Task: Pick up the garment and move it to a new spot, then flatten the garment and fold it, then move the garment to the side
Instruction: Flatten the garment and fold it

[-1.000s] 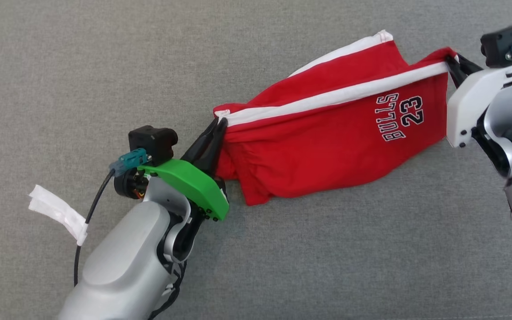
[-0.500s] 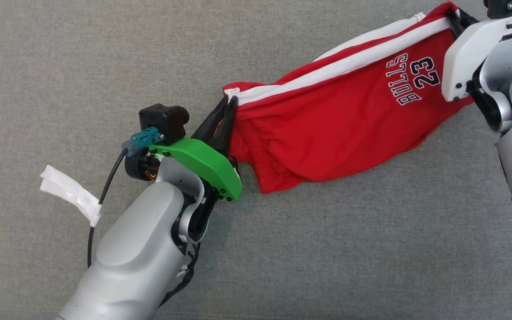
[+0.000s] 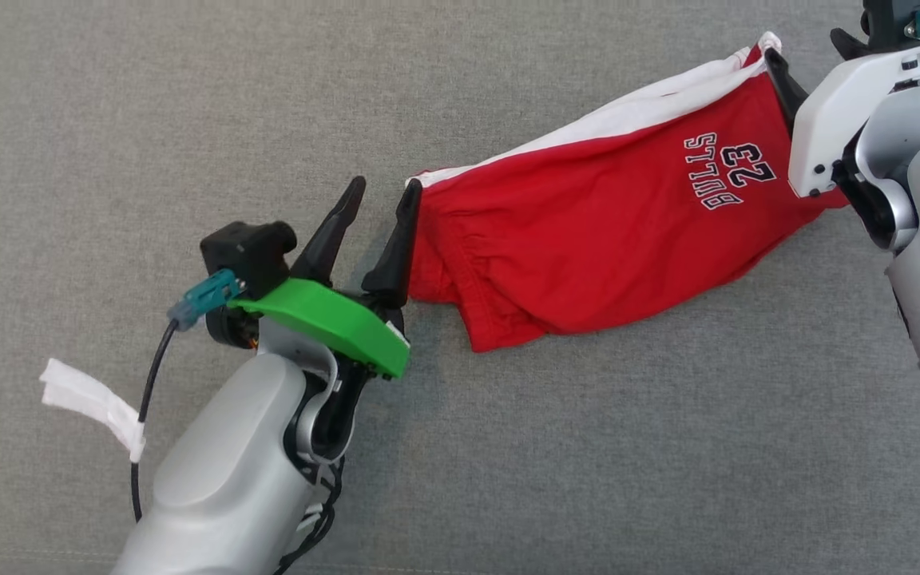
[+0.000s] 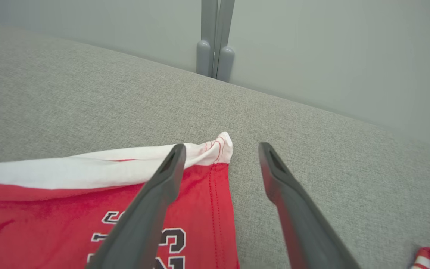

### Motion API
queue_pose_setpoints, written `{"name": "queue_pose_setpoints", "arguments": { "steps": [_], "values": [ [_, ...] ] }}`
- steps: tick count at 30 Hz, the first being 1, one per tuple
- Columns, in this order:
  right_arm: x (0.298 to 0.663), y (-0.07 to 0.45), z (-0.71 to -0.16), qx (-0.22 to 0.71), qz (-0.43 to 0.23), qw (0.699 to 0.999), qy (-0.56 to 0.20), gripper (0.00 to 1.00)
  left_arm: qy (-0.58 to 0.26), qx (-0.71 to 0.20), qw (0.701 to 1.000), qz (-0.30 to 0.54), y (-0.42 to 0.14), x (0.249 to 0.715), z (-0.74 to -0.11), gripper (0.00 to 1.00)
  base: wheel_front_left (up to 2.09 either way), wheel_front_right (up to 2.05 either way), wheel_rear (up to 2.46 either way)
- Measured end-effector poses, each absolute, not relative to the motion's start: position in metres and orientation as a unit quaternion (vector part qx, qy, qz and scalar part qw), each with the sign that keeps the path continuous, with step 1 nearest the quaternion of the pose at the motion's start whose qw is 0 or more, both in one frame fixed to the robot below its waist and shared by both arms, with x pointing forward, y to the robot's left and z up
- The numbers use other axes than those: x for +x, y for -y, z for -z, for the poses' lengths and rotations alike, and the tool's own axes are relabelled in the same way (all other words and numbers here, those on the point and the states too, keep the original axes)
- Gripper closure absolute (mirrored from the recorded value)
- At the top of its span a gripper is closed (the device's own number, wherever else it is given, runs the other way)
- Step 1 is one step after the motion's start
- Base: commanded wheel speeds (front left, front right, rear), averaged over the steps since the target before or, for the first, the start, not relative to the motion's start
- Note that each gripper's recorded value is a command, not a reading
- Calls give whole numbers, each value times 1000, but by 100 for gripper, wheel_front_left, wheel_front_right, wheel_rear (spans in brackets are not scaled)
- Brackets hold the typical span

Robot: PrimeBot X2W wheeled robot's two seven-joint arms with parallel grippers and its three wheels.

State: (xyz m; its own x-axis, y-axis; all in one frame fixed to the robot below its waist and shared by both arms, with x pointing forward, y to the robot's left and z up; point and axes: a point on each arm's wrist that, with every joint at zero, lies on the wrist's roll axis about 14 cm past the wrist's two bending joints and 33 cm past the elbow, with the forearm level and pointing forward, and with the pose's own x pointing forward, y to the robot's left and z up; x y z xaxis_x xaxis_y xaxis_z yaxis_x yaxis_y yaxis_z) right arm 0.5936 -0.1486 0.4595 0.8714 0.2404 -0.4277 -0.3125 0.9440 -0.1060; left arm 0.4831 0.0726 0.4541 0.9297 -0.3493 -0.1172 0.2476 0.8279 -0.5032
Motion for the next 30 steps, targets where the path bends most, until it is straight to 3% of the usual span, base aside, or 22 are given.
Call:
{"name": "queue_pose_setpoints", "arguments": {
  "steps": [14, 30],
  "values": [
    [570, 172, -452, -31, -113, 963, -244, 0, 34, -186, 980, 58, -163, 458, -502, 0, 0, 0, 0],
    [572, 154, -384, 42, -98, 942, -318, 0, 11, -111, 994, -4, -206, 447, -474, 0, 0, 0, 0]
  ]
}}
